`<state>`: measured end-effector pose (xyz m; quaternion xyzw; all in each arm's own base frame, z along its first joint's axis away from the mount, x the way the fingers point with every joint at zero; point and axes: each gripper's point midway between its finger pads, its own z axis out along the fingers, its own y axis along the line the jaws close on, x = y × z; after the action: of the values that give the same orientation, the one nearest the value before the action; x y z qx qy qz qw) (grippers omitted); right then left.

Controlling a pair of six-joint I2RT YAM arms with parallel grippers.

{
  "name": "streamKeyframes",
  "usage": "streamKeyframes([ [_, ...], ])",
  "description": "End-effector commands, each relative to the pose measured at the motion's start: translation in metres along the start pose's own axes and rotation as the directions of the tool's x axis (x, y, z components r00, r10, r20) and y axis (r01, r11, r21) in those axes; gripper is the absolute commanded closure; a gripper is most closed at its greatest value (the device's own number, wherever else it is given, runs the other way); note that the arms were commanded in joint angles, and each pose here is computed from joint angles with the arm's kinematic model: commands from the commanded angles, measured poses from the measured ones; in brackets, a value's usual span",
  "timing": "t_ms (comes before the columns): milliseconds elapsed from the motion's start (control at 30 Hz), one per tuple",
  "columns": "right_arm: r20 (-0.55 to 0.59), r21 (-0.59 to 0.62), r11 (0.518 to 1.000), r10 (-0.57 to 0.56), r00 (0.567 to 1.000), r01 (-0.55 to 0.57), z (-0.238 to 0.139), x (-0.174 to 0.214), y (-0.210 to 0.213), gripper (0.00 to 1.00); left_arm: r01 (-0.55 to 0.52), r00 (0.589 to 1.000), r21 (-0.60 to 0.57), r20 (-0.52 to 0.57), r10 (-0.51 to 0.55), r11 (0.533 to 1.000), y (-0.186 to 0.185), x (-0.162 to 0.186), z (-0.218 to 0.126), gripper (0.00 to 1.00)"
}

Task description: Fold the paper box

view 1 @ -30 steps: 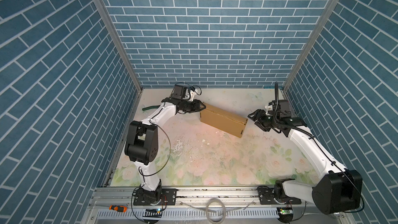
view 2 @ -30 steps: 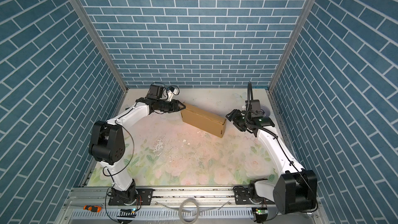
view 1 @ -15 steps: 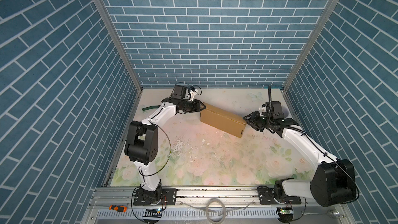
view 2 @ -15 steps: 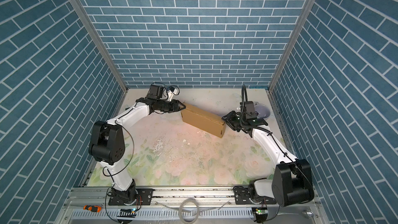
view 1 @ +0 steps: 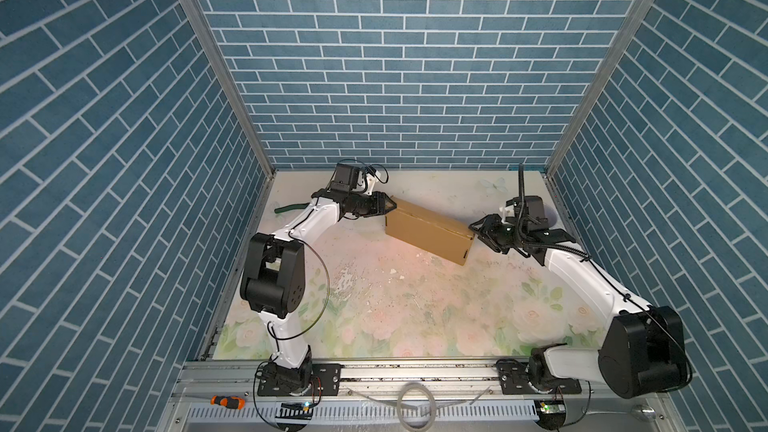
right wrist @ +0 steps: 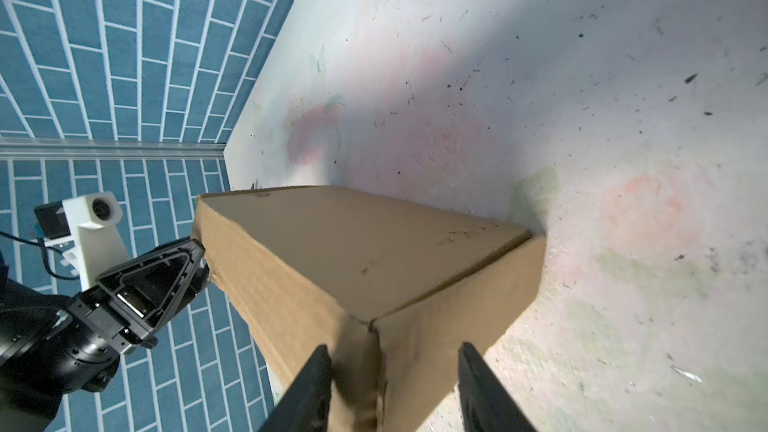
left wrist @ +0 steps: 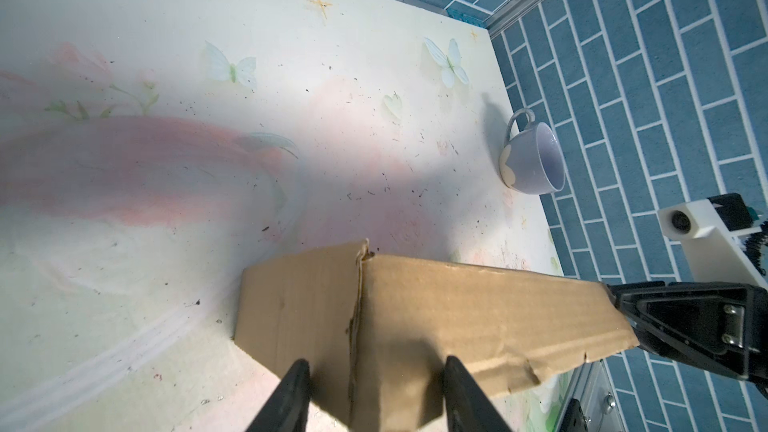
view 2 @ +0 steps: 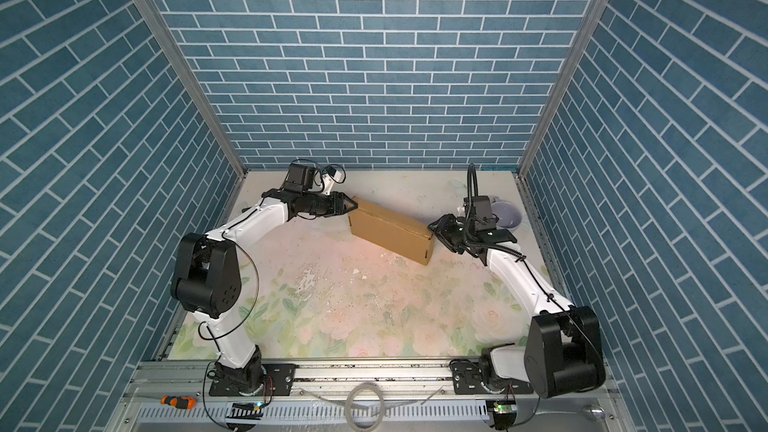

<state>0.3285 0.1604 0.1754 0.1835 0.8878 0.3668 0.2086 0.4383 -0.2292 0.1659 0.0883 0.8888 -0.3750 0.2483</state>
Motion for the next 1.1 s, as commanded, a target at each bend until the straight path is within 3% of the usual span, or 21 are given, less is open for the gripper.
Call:
streamKeyframes([
  [0,-0.014,-0.033,0.998,-0.061,0.998,0.06,-0.02,0.005,0.015,0.47,0.081,0.984,-0.137,-0.144,-0.101,0.987,0.042,0.051,0.014,0.49],
  [300,-0.055,-0.061,0.997,-0.052,0.997,0.049,-0.007,0.016,0.016,0.53,0.082,0.984,-0.137,-0.145,-0.102,0.987,0.042,0.05,0.014,0.49],
  [567,-0.105,0.011,0.998,-0.055,0.993,0.057,0.015,0.026,-0.012,0.77,0.087,0.983,-0.136,-0.149,-0.107,0.987,0.043,0.053,0.017,0.51],
  [733,-0.091,0.026,0.997,-0.064,0.994,0.067,0.018,0.021,-0.015,0.84,0.087,0.983,-0.137,-0.151,-0.108,0.987,0.044,0.053,0.017,0.52],
  [800,-0.098,0.013,0.997,-0.077,0.992,0.079,0.014,0.02,-0.009,0.82,0.087,0.983,-0.137,-0.151,-0.108,0.987,0.043,0.053,0.017,0.52],
  [933,-0.075,-0.045,0.993,-0.116,0.99,0.113,-0.006,0.015,0.017,0.66,0.089,0.982,-0.139,-0.151,-0.11,0.986,0.044,0.053,0.016,0.52],
  [1067,-0.087,-0.091,0.991,-0.107,0.99,0.099,-0.013,0.019,0.03,0.63,0.087,0.982,-0.143,-0.154,-0.109,0.986,0.045,0.054,0.017,0.52],
])
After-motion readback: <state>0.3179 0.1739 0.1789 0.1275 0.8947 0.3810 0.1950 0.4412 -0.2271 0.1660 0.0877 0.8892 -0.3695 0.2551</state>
